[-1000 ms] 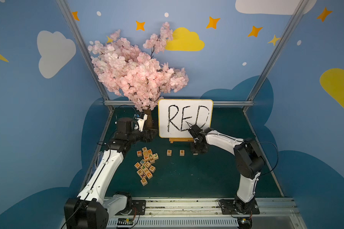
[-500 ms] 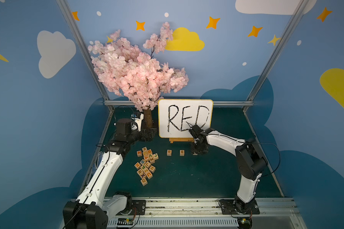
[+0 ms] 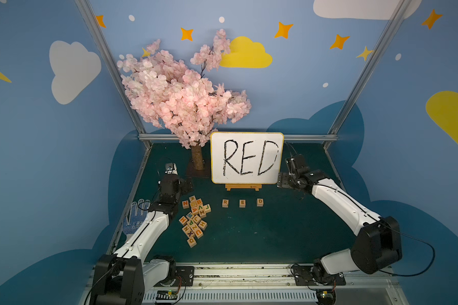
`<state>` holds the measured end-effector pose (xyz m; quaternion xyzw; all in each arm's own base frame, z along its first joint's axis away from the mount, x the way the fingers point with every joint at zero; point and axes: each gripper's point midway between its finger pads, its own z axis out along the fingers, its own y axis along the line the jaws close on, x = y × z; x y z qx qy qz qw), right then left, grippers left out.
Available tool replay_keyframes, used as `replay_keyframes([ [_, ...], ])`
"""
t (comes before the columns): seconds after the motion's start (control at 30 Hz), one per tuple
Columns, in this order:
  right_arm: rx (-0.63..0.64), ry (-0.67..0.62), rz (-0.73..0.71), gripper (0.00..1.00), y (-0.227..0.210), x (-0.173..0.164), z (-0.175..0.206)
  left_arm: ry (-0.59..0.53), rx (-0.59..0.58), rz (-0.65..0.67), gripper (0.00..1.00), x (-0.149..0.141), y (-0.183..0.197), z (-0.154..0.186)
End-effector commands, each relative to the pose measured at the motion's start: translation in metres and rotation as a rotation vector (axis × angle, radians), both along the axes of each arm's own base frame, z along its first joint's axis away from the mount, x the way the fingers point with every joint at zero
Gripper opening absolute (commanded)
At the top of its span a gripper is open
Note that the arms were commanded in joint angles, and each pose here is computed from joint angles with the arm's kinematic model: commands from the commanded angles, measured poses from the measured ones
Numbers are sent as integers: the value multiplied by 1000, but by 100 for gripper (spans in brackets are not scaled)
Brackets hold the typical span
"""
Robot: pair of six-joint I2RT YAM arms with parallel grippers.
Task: Assemble the uppercase word "red" with letter blocks
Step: Reset both arms
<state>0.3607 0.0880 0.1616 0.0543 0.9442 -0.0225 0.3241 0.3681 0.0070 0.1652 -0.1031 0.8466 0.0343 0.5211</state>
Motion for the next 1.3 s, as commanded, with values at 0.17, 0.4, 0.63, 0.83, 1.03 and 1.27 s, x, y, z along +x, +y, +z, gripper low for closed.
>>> replay_keyframes([
  [0.17, -226, -229, -169, 89, -90, 9, -12, -29, 140, 25, 100, 11, 22, -26],
  [0.4, -129, -315, -178, 89, -105, 17, -47, -41, 129, -39, 99, 15, 16, -59],
  [0.63, -155, -369, 27, 89, -84, 26, -53, -65, 57, -97, 99, 28, 9, -75],
  [0.83, -117, -431, 136, 89, -69, 32, -66, -56, 51, -167, 99, 27, -1, -83],
  [1.03, -80, -442, 87, 89, -78, 32, -75, -59, 51, -166, 99, 27, -1, -82],
  [1.27, -79, -415, 112, 89, -77, 32, -75, -57, 51, -167, 99, 27, -2, -83],
])
